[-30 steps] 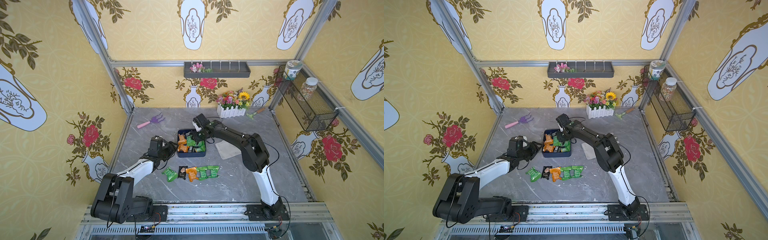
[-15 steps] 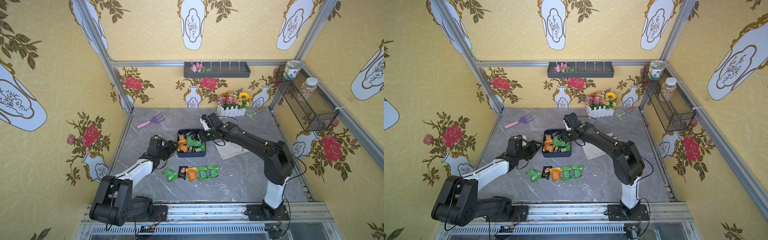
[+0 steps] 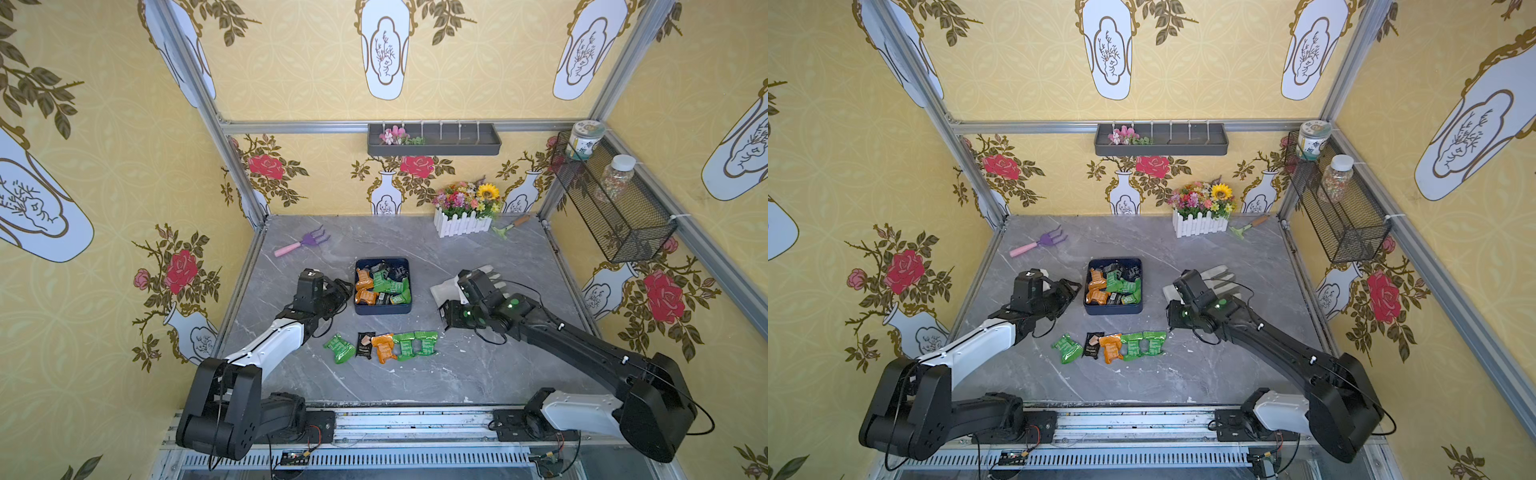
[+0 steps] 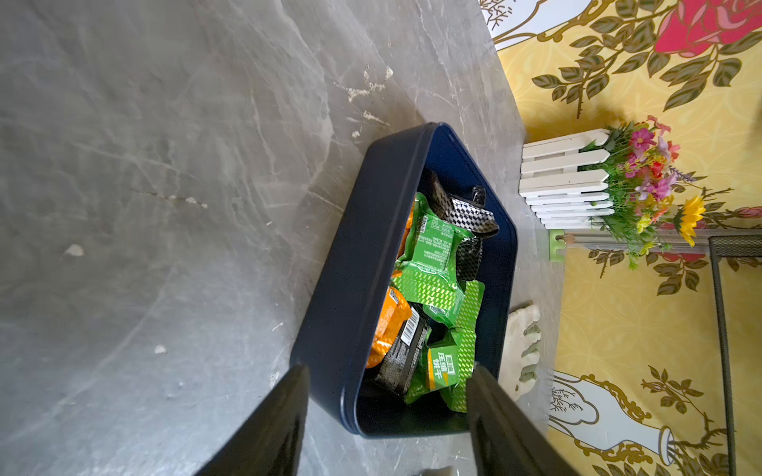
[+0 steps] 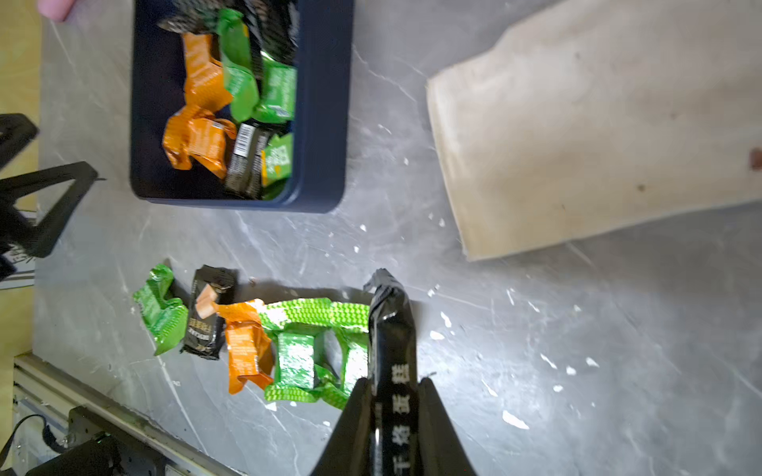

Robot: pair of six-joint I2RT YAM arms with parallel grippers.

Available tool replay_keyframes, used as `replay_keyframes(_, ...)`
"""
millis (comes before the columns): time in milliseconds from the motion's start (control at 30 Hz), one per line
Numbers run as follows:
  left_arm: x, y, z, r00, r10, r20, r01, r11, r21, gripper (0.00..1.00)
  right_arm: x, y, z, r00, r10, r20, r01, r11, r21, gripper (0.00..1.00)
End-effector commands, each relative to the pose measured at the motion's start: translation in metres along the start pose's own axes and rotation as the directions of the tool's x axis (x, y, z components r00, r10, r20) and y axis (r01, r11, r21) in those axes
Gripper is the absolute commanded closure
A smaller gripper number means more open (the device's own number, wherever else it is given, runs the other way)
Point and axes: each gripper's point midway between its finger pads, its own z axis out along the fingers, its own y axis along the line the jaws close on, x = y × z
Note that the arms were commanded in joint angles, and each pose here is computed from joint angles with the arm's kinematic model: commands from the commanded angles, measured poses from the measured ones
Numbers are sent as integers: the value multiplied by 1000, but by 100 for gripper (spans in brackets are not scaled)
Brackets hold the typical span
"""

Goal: Take the cookies out of the storage box
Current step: Place the cookie at the center of the board.

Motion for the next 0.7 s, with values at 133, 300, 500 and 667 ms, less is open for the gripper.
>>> replay_keyframes(133, 0, 1, -3, 1000, -16, 6, 16, 1000, -1, 35, 34, -10, 23, 985, 165, -52, -169, 982, -81, 78)
replay_keyframes(300, 0, -1, -8, 1000, -16, 14, 16, 1000, 3, 35, 42, -9, 39, 976, 205, -72, -213, 967, -137, 78)
replay_keyframes(500, 0, 1, -11, 1000, -17, 21, 17, 1000, 0, 36, 52, -20, 52, 964, 258, -71, -265, 955, -131, 78)
replay_keyframes(667, 0, 1, -12, 1000, -17, 23, 17, 1000, 1, 36, 53, -45, 44, 976, 213, -35, -213, 977, 6, 56)
